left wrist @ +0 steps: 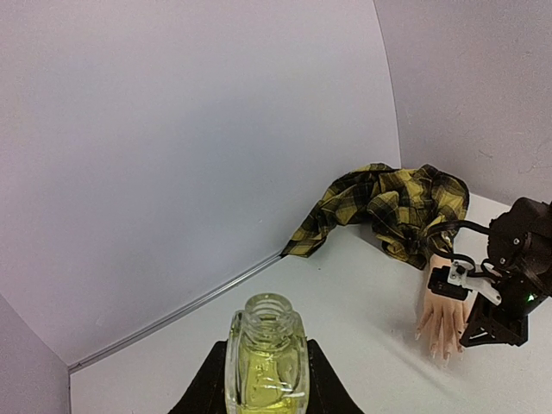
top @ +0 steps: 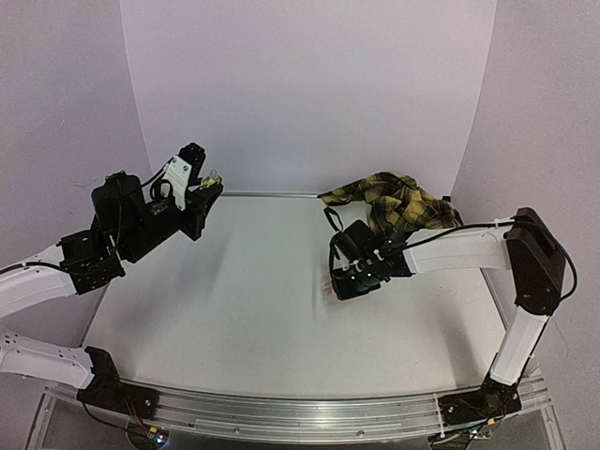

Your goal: Paint the nails

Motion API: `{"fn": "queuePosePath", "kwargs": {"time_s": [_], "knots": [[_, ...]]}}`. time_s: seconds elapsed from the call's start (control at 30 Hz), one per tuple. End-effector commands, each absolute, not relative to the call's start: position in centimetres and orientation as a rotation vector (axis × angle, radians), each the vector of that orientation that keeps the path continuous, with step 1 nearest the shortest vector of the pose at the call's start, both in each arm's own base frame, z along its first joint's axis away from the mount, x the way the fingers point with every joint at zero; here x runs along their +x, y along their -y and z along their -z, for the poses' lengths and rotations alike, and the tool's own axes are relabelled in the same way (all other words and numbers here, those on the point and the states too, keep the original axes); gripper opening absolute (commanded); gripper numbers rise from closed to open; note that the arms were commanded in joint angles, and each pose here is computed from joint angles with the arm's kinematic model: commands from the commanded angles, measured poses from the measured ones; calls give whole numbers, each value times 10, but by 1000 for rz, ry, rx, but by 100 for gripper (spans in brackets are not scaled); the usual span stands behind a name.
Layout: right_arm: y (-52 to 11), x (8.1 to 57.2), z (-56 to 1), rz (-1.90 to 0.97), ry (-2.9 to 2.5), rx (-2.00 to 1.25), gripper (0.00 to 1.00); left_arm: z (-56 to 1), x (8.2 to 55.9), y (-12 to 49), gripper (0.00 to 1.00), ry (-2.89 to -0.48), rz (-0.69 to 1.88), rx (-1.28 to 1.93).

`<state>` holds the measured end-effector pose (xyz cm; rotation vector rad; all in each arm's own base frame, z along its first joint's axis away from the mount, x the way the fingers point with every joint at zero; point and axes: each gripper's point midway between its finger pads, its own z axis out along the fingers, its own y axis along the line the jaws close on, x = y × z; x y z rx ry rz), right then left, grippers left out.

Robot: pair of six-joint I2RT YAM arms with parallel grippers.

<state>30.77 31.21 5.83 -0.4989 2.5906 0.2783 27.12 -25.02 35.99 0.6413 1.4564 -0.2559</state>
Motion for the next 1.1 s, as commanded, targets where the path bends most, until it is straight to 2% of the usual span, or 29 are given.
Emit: {"fn": "queuePosePath", "kwargs": {"time_s": [0.0,1.07], "knots": [[-319,316,-64,-286,-2571,-491,0,-379,270,250,0,-1405,271,622],[-337,307,-74,-383,-2570,-525,0,-376,271,253,0,-1418,268,635]]}}
